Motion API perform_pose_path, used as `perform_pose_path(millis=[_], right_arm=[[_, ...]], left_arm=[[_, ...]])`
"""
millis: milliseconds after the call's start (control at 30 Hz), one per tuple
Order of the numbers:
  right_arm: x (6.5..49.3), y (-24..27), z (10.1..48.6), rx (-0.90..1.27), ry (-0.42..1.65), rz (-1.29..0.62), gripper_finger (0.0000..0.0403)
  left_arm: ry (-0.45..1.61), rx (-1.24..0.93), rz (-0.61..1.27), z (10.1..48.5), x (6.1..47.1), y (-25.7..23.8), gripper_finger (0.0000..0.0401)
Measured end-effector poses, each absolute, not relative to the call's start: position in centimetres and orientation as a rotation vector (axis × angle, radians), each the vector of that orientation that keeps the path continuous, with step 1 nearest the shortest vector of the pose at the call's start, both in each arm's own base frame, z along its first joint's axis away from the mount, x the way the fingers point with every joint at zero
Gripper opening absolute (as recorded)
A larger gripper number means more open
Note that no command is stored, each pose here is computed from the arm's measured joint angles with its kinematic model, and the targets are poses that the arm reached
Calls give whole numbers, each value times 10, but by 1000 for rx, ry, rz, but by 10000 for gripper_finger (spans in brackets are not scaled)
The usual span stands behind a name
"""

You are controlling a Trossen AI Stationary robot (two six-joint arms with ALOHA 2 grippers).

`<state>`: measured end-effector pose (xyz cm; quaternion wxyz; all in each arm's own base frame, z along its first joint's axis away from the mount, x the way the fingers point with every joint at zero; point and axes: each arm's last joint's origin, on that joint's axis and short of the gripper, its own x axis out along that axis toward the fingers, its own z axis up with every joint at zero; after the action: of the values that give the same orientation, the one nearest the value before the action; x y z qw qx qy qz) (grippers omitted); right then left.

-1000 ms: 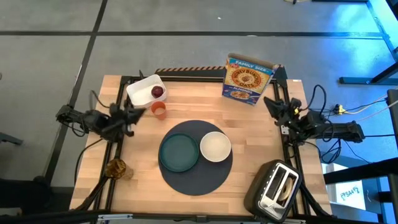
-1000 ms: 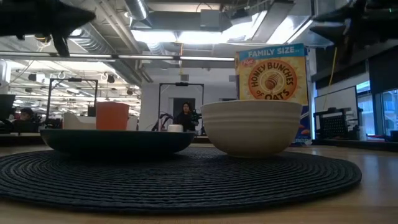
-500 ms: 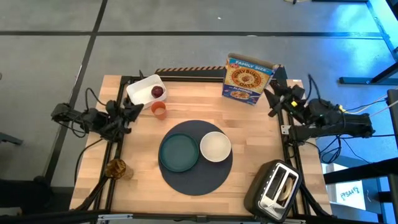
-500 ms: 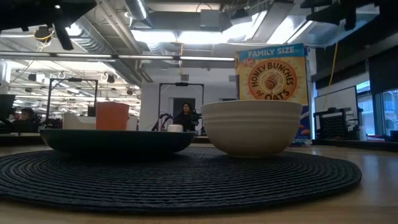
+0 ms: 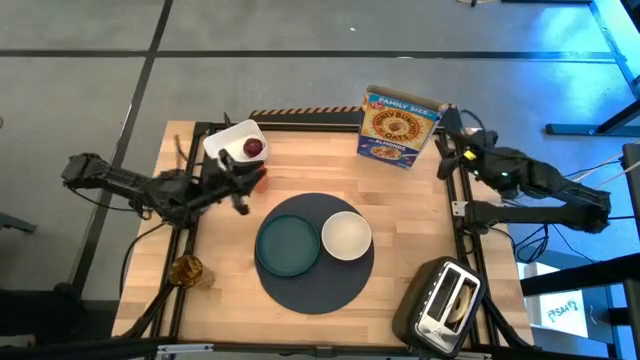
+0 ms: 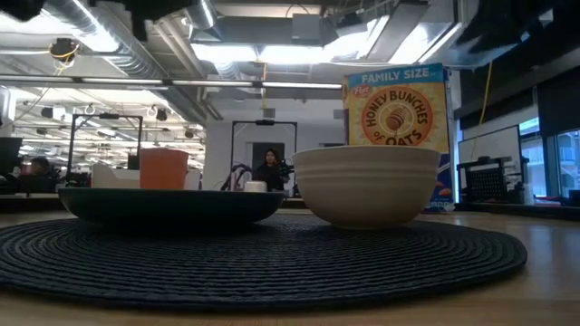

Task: Arrange a breakfast setting
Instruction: Pour the cereal from the cereal box into the gray bowl

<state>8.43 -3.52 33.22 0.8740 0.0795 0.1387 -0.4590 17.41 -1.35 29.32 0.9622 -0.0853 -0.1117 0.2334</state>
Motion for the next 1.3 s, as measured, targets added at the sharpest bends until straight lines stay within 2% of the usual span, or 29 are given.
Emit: perform_pose_path(millis=[200,367,500,633,767,900,1100,1233,1300], right_arm=[[92,-55,320,201,436,-1046,300],[99,-83,314,177,540,-1145,361],[105,-115,310,241,547,-1060,373],[103,-144,296,334,611,-1013,359],[103,-160,288,363,636,-928,325],[104,-166,289,359,588,-833,265],[110,-171,292,334,529,-783,148],[117,-178,287,336,523,-699,42],[120,-181,284,348,527,-675,14]], left_arm=[[-111,-195,501,298,210,-6,171],[-82,-185,508,300,227,1,175],[-80,-181,542,302,230,11,175],[-80,-180,522,303,229,23,176],[-63,-174,505,302,229,31,176],[8,-130,519,296,228,40,176],[63,-119,518,291,225,54,177],[81,-120,561,288,223,64,177],[99,-119,585,287,221,71,177]])
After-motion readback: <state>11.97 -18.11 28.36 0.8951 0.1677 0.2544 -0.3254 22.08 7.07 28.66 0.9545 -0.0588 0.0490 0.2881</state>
